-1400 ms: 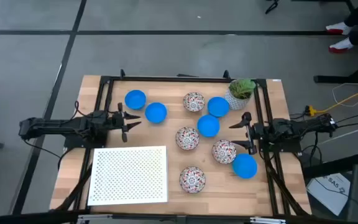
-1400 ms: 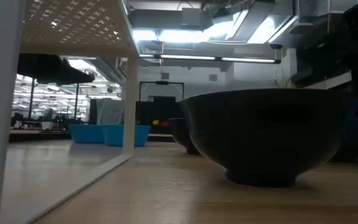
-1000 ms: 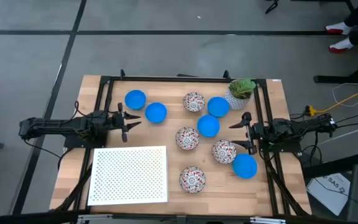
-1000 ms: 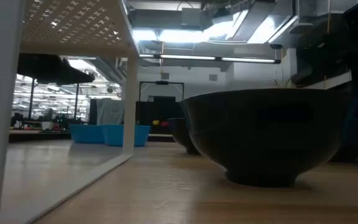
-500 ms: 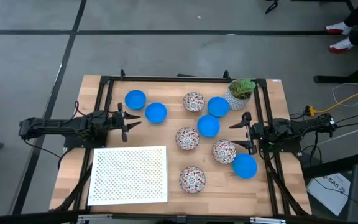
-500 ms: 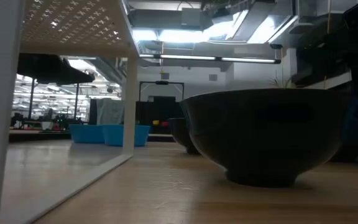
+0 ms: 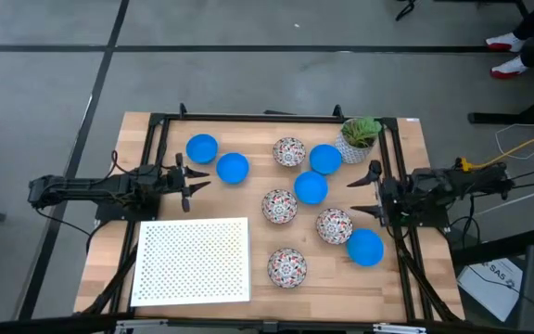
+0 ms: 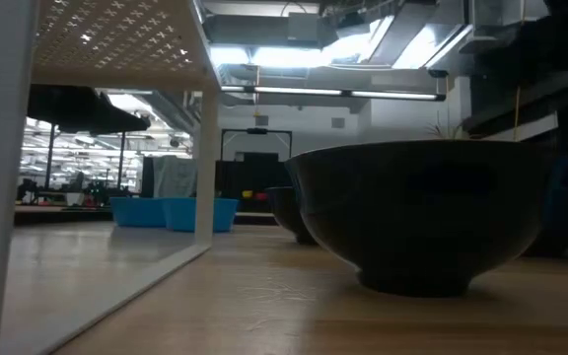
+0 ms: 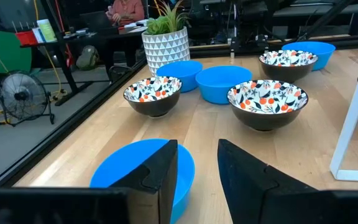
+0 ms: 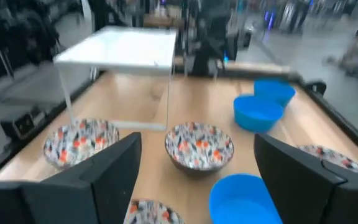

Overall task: Pick & Place Mini bowls
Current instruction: Put the blue bowl on the shelf

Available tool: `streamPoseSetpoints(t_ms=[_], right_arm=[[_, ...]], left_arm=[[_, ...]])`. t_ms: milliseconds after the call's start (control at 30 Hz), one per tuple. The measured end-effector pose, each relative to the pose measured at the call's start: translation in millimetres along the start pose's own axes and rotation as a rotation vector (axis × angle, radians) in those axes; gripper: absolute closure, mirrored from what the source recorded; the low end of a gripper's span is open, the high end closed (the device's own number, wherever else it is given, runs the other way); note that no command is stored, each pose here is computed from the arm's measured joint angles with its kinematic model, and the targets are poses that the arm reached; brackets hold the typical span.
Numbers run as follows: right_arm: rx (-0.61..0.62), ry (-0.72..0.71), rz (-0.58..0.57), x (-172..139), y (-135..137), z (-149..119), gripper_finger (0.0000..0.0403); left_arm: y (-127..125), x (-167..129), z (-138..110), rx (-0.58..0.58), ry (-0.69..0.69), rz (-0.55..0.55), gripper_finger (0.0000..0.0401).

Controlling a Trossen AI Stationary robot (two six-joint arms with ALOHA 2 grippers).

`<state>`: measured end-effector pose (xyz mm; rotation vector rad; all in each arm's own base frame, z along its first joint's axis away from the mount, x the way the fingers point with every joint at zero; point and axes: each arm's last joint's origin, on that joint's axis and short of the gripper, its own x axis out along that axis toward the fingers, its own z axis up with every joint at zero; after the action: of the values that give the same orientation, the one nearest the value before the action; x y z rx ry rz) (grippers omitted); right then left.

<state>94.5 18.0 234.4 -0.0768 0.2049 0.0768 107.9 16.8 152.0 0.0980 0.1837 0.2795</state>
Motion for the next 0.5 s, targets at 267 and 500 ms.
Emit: streamPoseSetpoints(t_ms=[267,500], right_arm=[[-0.023,0.137,0.005,23.3,0.7,91.9,0.0095],[-0.048,0.288,0.012,82.3,8.9,138.5,0.0095]], left_arm=[[0.0,0.0,0.0,0.000,0.000,0.000,0.0294],[0.0,0.0,0.2,0.000,-0.001,0.000,0.0291]])
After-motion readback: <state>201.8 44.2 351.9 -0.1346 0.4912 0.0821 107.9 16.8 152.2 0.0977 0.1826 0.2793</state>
